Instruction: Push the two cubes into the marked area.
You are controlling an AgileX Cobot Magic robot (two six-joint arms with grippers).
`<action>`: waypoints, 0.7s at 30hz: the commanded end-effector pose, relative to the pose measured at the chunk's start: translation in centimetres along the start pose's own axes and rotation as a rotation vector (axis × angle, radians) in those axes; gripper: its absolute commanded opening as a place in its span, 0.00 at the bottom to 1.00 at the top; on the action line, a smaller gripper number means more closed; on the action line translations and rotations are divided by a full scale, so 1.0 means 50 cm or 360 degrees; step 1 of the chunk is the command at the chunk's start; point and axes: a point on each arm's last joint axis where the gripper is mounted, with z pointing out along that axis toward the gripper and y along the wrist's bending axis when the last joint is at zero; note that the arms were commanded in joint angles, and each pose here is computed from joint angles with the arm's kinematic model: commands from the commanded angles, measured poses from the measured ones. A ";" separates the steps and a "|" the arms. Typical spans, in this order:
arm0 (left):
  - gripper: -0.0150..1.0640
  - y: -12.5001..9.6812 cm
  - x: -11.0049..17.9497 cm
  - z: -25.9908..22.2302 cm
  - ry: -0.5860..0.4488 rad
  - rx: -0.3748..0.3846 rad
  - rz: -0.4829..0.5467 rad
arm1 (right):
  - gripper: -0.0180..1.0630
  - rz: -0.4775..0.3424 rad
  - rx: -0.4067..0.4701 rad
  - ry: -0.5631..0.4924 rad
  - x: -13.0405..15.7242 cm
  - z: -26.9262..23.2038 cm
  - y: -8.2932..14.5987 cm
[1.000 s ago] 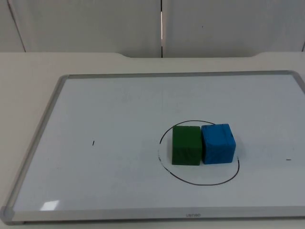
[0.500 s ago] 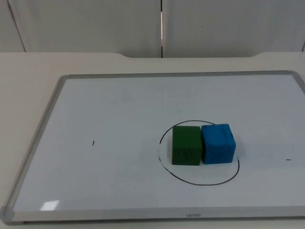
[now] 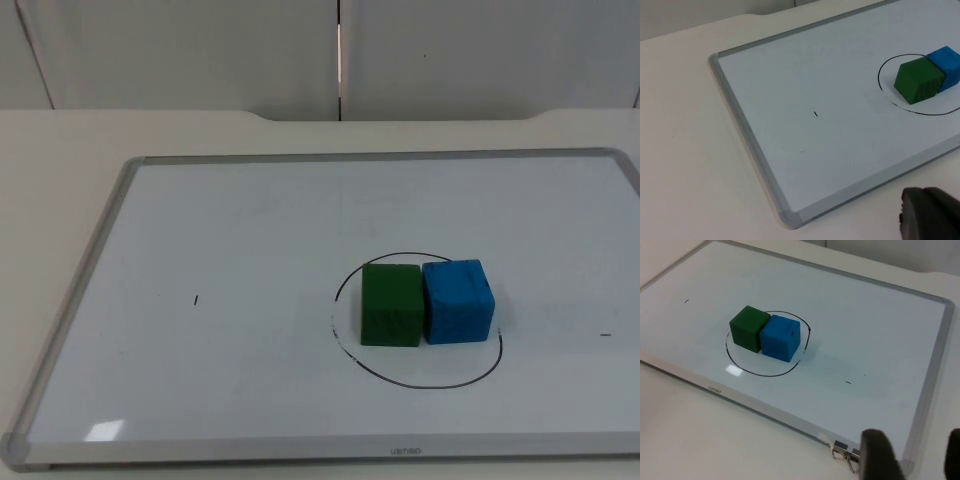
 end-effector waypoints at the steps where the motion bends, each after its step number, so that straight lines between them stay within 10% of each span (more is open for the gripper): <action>1: 0.01 0.001 0.001 0.001 -0.0016 -0.0015 -0.0008 | 0.40 -0.0025 -0.0008 -0.0018 0.001 0.002 0.001; 8: 0.01 0.001 0.001 0.001 -0.0016 -0.0015 -0.0008 | 0.79 -0.0025 -0.0002 -0.0018 0.001 0.002 0.000; 21: 0.01 0.001 0.001 0.001 -0.0016 -0.0015 -0.0008 | 0.80 -0.0025 -0.0002 -0.0018 0.001 0.002 0.000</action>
